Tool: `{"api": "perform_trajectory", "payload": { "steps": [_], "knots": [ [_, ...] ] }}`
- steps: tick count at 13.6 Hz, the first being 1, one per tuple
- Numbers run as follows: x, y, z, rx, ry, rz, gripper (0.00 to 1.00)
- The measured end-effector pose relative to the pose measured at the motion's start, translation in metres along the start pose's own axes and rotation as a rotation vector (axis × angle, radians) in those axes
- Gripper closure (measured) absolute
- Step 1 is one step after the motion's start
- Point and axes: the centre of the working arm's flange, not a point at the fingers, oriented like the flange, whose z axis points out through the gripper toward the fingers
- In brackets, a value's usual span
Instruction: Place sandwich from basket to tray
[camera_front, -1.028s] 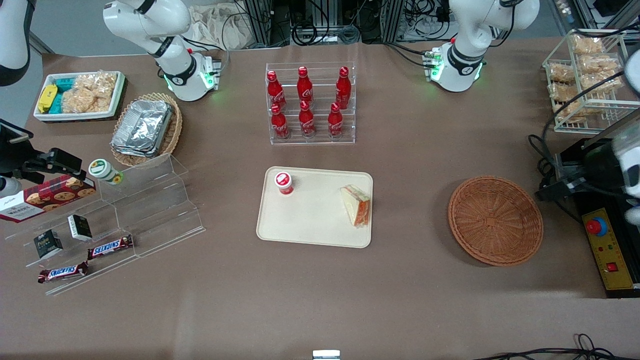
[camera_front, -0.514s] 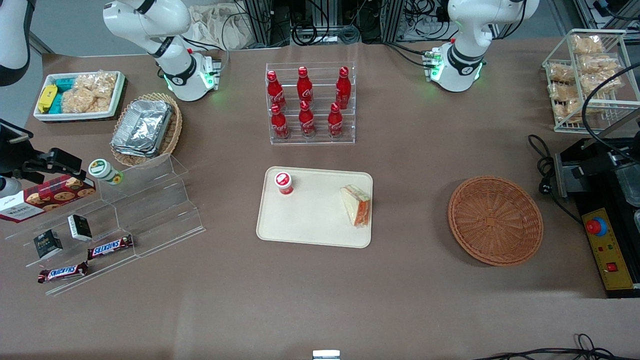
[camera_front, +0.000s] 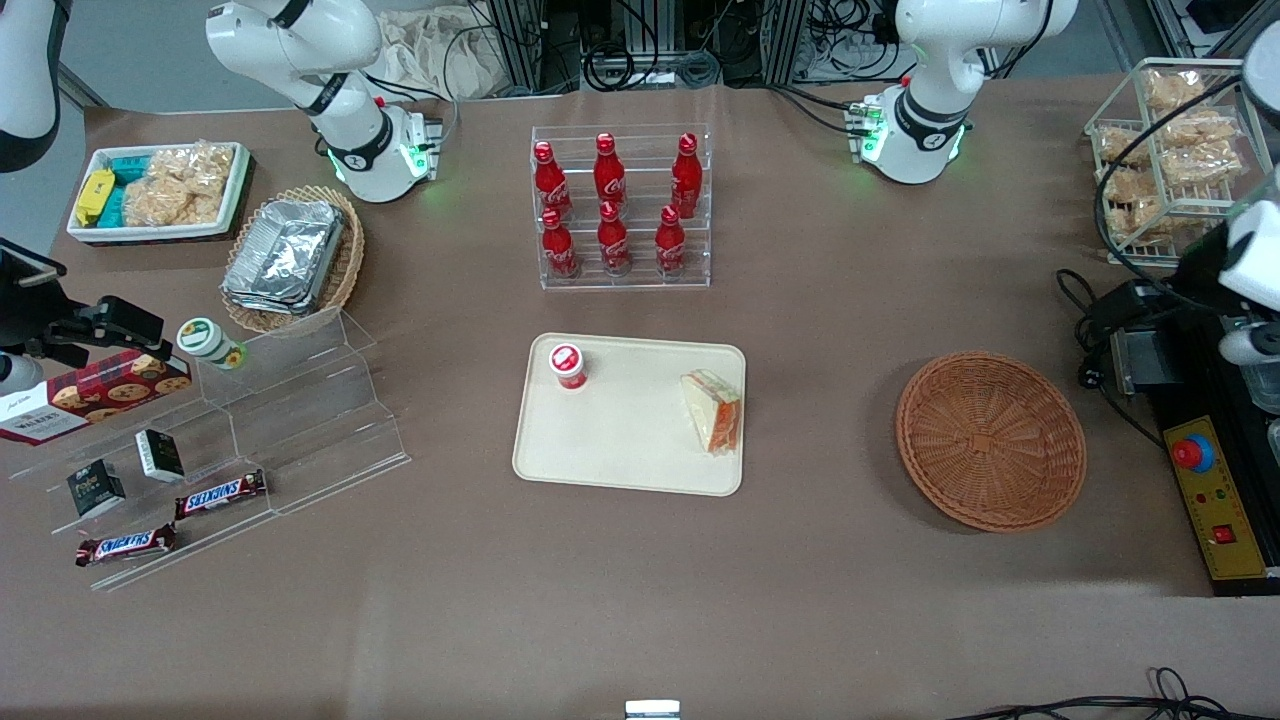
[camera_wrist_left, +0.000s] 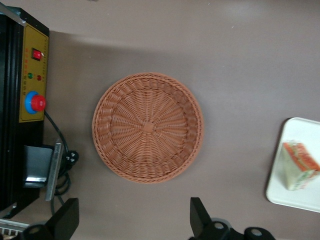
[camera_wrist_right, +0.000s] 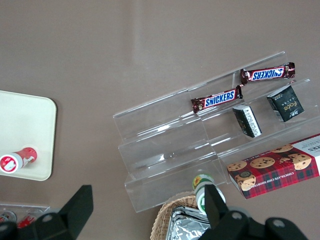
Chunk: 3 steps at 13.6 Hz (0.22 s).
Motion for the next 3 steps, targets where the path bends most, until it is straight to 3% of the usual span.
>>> {"api": "perform_trajectory", "payload": {
  "steps": [3],
  "knots": [
    [-0.0148, -0.0036, 0.0014, 0.007, -0.021, 0.002, 0.0]
  ]
}}
